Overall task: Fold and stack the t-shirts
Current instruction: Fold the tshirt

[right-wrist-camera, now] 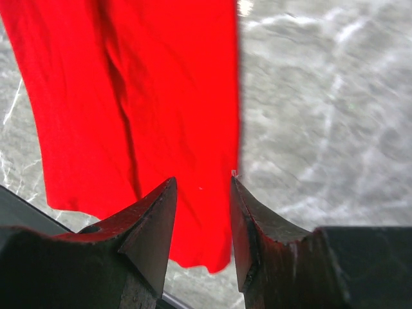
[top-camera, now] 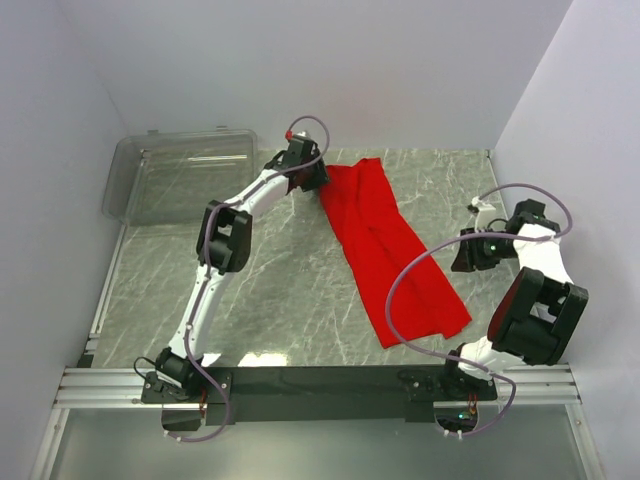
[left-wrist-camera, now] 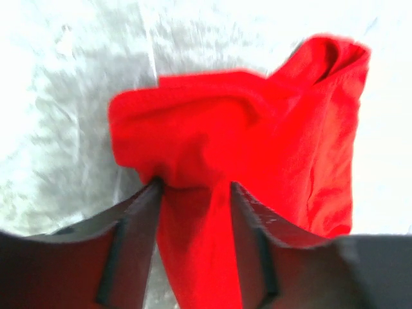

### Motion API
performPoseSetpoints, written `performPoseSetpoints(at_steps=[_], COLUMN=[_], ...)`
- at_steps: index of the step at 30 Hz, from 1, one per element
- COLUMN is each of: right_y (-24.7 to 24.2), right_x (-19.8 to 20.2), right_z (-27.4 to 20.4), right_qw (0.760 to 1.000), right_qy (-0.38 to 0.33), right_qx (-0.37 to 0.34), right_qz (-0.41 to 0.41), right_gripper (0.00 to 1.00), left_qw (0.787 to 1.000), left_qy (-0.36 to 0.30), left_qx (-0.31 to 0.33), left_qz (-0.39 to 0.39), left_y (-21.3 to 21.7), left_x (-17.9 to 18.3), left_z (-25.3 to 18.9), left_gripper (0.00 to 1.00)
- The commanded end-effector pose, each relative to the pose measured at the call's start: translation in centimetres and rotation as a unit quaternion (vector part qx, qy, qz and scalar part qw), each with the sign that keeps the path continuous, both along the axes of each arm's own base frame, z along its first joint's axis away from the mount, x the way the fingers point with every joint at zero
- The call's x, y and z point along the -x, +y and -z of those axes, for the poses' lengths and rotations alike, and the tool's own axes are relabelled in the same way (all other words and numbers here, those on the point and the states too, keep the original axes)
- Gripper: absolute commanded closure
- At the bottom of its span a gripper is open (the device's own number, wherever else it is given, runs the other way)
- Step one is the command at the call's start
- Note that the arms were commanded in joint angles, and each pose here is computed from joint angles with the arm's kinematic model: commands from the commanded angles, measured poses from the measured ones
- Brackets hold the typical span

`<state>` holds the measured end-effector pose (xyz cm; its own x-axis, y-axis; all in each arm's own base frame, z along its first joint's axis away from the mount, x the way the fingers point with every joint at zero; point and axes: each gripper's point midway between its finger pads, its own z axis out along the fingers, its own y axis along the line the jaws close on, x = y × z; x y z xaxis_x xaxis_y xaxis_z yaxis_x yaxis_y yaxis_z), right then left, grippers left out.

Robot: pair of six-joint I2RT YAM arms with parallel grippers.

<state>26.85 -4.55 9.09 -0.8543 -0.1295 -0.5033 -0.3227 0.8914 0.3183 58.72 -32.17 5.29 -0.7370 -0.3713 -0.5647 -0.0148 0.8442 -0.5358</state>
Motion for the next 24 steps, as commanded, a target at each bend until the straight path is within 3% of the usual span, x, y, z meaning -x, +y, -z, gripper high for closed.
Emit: performPoseSetpoints(at_steps=[1, 6, 11, 15, 19, 24], right_y=[1.0, 0.9, 0.6, 0.7, 0.6, 0.9], right_x=[-0.7, -1.5, -0.6, 0.3, 1.2, 1.8], right_z=[-0.9, -0.9, 1.2, 2.6, 3.8, 5.0], right_qw=[0.999, 0.998, 0.996, 0.994, 0.992, 0.989], right_qy=[-0.033, -0.045, -0.005, 0.022, 0.051, 0.082], right_qx=[0.009, 0.034, 0.063, 0.075, 0.086, 0.095], right_qz=[-0.013, -0.037, -0.065, -0.074, -0.075, -0.079], right_gripper=[0.54, 0.54, 0.54, 0.54, 0.54, 0.54], left_qw=[0.997, 0.992, 0.985, 0.984, 0.982, 0.978], left_qy=[-0.048, -0.121, -0.171, -0.159, -0.101, -0.037], left_qx=[0.062, 0.037, 0.012, 0.03, 0.061, 0.09], left_qz=[-0.027, -0.015, 0.023, 0.073, 0.146, 0.186], left_y=[0.8, 3.2, 5.3, 5.3, 3.6, 2.4], left_x=[-2.6, -2.3, 2.1, 7.7, 16.0, 22.5], left_z=[-5.2, -11.4, -17.3, -17.6, -14.3, -10.2], left_gripper=[0.46, 0.35, 0.29, 0.26, 0.27, 0.28])
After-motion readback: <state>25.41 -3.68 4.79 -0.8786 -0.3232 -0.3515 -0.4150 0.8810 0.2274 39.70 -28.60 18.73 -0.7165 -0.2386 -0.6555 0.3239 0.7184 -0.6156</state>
